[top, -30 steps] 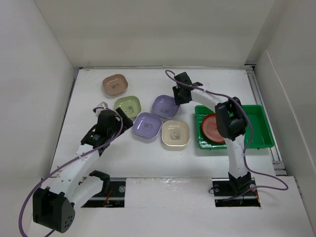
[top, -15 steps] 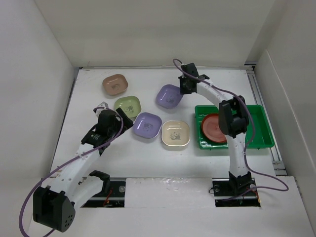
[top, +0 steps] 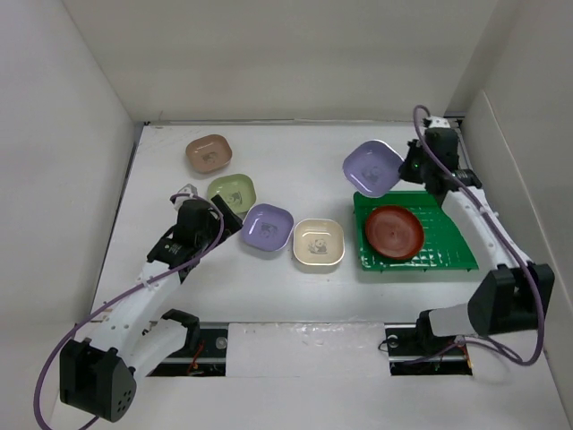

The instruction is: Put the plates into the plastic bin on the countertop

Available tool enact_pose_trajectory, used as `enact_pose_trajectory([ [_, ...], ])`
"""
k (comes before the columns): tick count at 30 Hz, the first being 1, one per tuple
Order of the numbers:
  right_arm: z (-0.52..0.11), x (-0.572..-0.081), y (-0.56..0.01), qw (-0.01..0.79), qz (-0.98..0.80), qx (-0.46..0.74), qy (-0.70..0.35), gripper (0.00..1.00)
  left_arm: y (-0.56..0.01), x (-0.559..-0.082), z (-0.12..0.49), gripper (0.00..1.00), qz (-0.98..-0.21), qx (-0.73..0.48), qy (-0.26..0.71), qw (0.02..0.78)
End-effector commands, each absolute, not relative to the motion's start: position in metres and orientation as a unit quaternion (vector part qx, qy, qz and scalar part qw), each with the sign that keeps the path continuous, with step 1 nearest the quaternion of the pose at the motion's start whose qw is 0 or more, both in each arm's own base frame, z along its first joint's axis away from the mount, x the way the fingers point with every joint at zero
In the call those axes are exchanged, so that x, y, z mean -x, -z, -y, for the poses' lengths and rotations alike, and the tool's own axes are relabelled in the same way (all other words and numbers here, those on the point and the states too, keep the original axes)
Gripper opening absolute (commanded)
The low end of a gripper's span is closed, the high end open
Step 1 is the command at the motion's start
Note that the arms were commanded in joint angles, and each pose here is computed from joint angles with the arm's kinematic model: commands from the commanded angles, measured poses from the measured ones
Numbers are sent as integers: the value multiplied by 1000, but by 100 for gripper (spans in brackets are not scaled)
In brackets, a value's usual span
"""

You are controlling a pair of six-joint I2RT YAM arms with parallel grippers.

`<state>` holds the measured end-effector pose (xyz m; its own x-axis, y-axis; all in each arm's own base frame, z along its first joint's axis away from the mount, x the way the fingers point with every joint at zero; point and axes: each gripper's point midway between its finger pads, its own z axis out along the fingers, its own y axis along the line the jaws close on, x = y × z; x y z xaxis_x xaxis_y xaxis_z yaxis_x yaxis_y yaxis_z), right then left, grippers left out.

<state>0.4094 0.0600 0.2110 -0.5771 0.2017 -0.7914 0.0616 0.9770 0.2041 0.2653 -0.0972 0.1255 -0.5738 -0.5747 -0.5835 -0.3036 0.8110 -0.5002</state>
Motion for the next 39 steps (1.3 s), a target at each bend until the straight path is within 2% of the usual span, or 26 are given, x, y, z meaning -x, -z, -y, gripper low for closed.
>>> enact_pose_trajectory([
  [1,-44,-393,-204,459,-878,-100,-90,0,-144,-271,103,100,-860,236,197,407],
  [6,-5,-342,-201,480,-855,-185,-64,0,-149,-271,103,100,-856,235,202,415],
  [11,24,-298,-169,484,-836,-252,-53,0,-154,-270,103,100,-851,235,206,421],
  [14,36,-292,-168,487,-833,-260,-36,0,-157,-268,106,100,-851,230,217,420],
  [16,35,-291,-154,457,-853,-249,-30,0,-159,-270,107,100,-849,229,219,423],
  [22,23,-292,-139,439,-867,-227,-55,2,-157,-269,108,100,-849,227,223,422],
  [24,23,-290,-138,440,-867,-227,-55,9,-157,-269,108,100,-849,227,223,422],
  [25,23,-290,-138,440,-867,-227,-55,19,-157,-269,108,100,-849,227,223,422],
  [26,23,-290,-141,445,-866,-221,-53,57,-157,-269,108,100,-849,227,223,422],
  [27,21,-290,-141,445,-867,-219,-58,70,-157,-269,108,100,-849,227,223,422],
  [28,21,-288,-142,446,-866,-219,-58,78,-157,-269,108,100,-849,227,223,422],
  [29,21,-289,-150,455,-861,-218,-59,93,-157,-269,108,100,-849,227,223,422],
  [31,20,-290,-169,481,-849,-211,-57,100,-156,-270,107,100,-848,229,219,424],
  [35,4,-291,-207,518,-833,-179,-71,100,-155,-269,105,100,-850,232,213,423],
  [39,-66,-302,-239,537,-831,-42,-137,100,-153,-269,101,100,-849,240,206,423],
])
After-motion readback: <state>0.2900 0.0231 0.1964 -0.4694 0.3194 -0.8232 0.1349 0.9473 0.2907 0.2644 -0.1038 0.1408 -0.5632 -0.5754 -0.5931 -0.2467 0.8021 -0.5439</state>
